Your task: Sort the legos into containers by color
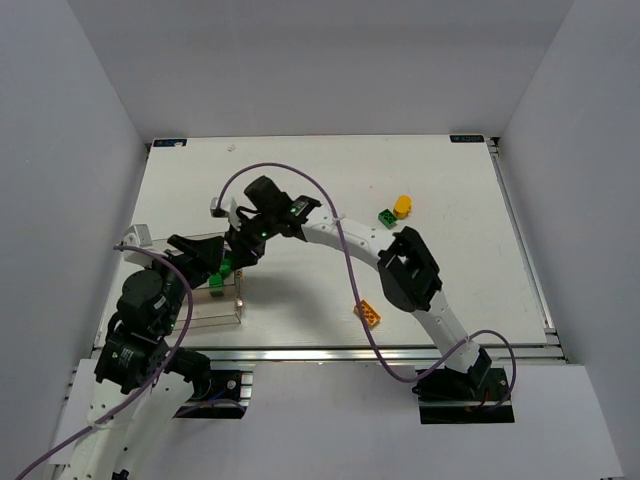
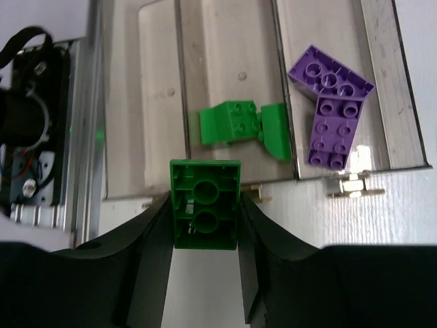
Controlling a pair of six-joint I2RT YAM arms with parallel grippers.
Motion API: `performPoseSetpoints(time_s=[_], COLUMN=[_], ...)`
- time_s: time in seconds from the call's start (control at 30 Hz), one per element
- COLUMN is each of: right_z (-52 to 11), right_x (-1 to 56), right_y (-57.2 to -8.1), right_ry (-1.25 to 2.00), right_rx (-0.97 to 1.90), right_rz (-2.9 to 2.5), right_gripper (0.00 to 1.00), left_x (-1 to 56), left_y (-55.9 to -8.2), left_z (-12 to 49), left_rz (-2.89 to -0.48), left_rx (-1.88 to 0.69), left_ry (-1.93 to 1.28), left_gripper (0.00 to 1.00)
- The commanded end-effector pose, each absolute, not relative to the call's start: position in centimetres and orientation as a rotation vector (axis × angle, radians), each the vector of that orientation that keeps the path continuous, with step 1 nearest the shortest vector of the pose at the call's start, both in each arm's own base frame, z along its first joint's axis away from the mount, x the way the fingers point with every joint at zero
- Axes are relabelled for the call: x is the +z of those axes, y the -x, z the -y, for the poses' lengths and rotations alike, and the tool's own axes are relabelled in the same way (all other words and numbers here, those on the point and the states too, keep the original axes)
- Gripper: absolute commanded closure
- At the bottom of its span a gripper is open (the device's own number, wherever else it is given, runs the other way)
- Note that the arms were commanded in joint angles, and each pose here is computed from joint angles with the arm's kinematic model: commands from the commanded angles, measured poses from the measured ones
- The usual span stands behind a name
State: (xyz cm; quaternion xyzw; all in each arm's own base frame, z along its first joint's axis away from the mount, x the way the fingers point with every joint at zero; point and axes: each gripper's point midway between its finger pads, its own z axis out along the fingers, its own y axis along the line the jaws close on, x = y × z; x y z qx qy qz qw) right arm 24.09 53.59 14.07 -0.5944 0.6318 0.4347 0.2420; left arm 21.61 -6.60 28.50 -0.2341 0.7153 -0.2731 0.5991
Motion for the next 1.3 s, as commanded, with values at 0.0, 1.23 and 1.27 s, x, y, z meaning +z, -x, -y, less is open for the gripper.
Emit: performPoseSetpoints(time_s=[0.0,1.23,1.27], right_z=[-57.0,-25.0,-23.2], right_x=[17.0,7.9,7.5], right_y=[-26.3,-43.2,-44.0], right_ry=[1.442,1.213,1.189], right_rx=[1.130,0.157,0.132], right_rz=[-1.684,-2.203,-2.239], right_gripper=[0.98,0.22,0.22], left_x=[30.4,26.0,25.8], left_y=[-20.5,-22.1,-22.3], left_z=[6.4,10.3,10.4], left_rz=[-1.637,-1.727,-1.735], left_rx=[-0.651,-0.811,-0.809], left_ry=[0.524,0.472,0.466], left_gripper=[0.21,0.43,0.42])
